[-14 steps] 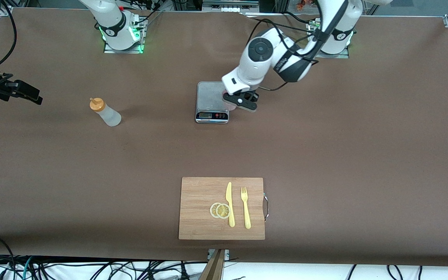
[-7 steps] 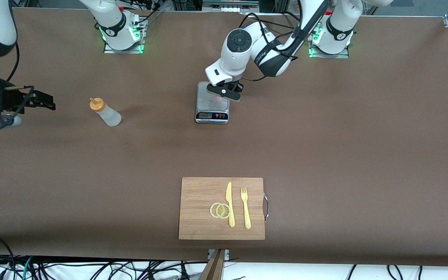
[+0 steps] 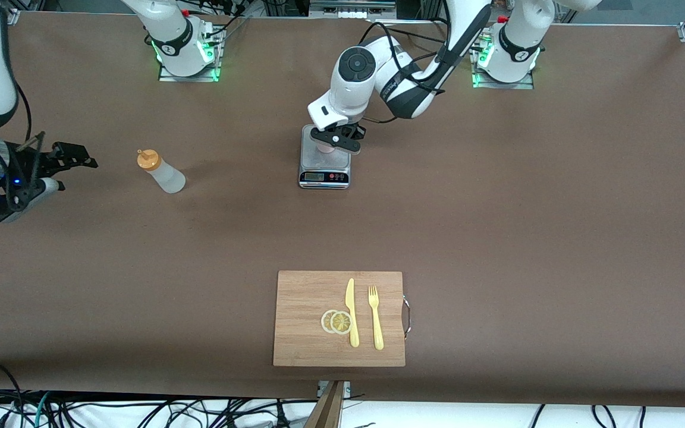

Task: Add sauce to pink cup with both arms
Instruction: 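Carry the pink cup with the left gripper onto the scale, then release the cup and retract the left gripper while the right gripper grasps the bottle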

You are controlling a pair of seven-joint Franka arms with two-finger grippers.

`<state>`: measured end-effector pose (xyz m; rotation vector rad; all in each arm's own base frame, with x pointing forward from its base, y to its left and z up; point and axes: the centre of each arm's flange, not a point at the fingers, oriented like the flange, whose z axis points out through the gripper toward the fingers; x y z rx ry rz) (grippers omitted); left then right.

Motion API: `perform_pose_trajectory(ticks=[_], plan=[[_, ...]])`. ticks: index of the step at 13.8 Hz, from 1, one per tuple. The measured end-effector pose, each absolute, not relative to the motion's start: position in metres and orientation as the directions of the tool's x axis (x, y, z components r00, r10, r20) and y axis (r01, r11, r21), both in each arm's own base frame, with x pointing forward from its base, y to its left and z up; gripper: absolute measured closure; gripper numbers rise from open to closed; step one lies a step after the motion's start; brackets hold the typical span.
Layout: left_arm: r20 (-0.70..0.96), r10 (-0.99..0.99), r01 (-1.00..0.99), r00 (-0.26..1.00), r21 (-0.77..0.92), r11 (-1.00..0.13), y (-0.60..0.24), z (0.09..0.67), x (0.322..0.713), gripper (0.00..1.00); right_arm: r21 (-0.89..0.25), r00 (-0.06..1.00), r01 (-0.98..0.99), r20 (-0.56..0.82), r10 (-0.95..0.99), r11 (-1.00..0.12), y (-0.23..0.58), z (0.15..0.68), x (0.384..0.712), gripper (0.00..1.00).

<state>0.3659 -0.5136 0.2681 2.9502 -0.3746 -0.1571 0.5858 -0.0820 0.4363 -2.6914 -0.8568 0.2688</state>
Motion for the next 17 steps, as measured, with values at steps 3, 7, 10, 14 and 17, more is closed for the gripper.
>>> perform_pose_trajectory(ticks=[3,7,10,14,17], plan=[[-0.057,-0.238,-0.223,0.97,0.189,-0.956,-0.515,0.28,0.381,0.65,-0.471,0.688,0.677,0.132,0.714,-0.565,-0.115,0.395,0.582,0.0],[-0.066,-0.217,-0.202,0.974,0.18,-0.963,-0.512,0.311,0.403,0.25,-0.505,0.524,0.817,0.452,0.721,-0.277,-0.158,0.309,0.568,0.0],[-0.09,-0.18,-0.165,0.98,0.15,-0.975,-0.493,0.362,0.436,0.0,-0.451,0.397,0.888,0.654,0.644,-0.089,-0.169,0.247,0.553,0.0],[-0.081,-0.058,-0.048,0.995,0.115,-0.992,-0.421,0.455,0.496,0.0,-0.312,0.222,0.944,0.836,0.501,0.104,-0.167,0.176,0.535,0.0],[-0.056,0.027,0.032,0.998,0.091,-0.995,-0.316,0.52,0.546,0.0,-0.246,0.162,0.953,0.908,0.387,0.177,-0.157,0.137,0.521,0.0]])
